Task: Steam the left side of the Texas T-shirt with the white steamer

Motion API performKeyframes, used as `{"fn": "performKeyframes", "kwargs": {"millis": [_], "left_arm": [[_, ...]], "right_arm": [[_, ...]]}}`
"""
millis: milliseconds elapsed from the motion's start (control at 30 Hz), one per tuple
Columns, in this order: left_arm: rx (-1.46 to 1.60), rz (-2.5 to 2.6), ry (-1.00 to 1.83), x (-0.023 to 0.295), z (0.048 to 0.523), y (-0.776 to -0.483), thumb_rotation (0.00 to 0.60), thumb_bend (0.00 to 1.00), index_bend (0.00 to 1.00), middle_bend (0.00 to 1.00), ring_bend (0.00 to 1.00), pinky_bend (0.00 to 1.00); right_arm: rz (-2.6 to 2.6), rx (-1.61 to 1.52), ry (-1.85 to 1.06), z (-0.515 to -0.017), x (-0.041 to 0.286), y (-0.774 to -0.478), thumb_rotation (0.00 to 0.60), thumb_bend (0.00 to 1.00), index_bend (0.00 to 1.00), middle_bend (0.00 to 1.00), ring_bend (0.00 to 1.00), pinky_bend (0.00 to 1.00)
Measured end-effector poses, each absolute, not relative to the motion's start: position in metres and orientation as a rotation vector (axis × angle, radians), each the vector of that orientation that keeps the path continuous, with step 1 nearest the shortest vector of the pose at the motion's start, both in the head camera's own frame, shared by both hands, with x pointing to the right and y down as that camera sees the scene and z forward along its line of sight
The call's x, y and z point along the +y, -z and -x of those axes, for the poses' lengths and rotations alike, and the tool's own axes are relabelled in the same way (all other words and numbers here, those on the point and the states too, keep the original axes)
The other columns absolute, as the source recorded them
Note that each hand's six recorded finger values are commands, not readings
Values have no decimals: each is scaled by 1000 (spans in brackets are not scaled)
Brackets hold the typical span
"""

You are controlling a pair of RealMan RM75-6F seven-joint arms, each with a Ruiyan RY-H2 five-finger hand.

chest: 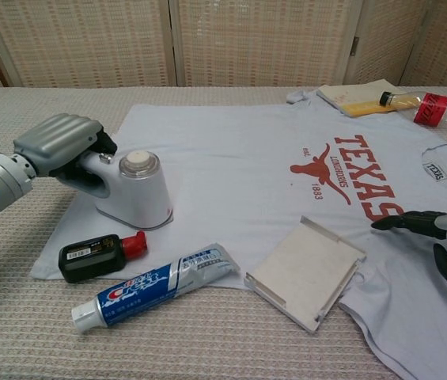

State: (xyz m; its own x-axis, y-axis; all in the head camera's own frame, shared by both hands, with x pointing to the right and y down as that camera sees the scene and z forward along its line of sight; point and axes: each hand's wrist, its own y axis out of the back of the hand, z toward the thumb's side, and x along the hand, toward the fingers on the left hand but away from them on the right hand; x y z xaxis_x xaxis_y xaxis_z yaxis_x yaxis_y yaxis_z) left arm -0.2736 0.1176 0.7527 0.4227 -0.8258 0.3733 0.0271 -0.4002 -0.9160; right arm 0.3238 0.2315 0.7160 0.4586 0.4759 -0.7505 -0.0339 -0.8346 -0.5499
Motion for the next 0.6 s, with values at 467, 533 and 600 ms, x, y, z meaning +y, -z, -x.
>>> {"fn": "performKeyframes", "kwargs": {"millis": [467,533,600], "left_arm": [[871,1671,1188,80,300,-738,600,429,958,1000,835,650],[890,1682,1201,74,291,-741,600,429,958,1000,835,650],[905,1695,1218,68,279,-748,600,430,958,1000,835,650]], "right_arm": [[2213,-374,-1371,-326,230,-716,405,1000,0,75,0,37],[2212,-376,-1372,-326,230,-716,402,1000,0,75,0,37],[2210,-378,-1376,-327,230,-716,403,1000,0,76,0,37]]}}
